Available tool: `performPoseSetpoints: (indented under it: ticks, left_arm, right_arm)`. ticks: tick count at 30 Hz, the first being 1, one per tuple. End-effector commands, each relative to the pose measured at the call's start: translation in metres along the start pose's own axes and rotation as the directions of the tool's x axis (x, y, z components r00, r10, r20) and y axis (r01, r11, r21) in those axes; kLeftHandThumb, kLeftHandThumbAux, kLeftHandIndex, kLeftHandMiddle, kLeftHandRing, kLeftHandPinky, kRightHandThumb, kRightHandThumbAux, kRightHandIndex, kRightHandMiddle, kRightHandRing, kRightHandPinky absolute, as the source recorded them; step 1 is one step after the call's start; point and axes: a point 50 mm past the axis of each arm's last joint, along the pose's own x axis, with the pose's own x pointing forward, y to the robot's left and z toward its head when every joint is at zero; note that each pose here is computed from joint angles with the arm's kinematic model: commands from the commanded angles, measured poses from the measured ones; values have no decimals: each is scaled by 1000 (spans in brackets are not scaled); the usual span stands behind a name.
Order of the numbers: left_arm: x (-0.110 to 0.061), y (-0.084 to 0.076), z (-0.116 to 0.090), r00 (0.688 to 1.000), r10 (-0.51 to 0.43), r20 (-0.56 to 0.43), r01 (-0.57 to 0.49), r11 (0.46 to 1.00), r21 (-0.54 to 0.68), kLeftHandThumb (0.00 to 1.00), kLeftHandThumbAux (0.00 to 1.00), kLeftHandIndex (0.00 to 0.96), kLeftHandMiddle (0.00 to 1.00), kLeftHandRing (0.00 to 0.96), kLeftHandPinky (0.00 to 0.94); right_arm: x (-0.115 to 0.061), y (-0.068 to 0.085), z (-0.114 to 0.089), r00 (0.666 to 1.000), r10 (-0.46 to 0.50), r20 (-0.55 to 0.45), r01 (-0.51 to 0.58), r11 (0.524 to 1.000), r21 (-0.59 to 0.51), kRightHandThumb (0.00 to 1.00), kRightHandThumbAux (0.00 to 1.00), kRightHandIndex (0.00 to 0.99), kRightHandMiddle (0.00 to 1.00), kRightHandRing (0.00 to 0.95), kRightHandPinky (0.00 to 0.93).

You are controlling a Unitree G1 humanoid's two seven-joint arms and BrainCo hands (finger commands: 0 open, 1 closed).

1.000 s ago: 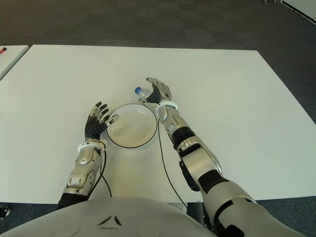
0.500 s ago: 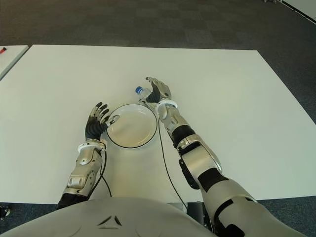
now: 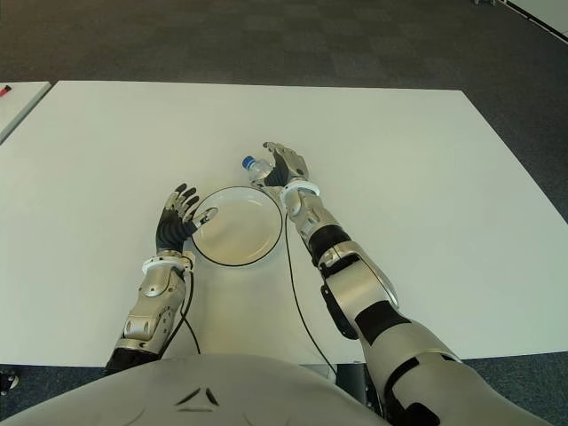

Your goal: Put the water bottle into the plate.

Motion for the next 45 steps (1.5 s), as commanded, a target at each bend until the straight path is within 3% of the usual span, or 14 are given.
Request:
performPoseSetpoints:
  ticks: [1,27,45]
  left_arm:
    - [-3,-15,-2,1000,6,-11,-7,997,-77,0,919,113,153,142,163]
    - [-6,-17,0,1000,10,-10,-10,997,-80,0,918,123,151,142,170]
    - [-11,-19,3,1000,17,-9,-18,997,-79,0,906,132,159,147,164]
  right_arm:
    - [2,-1,3,1000,4,15,-4,1000,-2,528,778,146,221,222,283]
    - [-4,0,4,994,-52,100,56,997,-46,664,815,187,268,257,346]
    - [-19,9,-7,986,-126,106,141,979,-146,650,783,237,315,303,375]
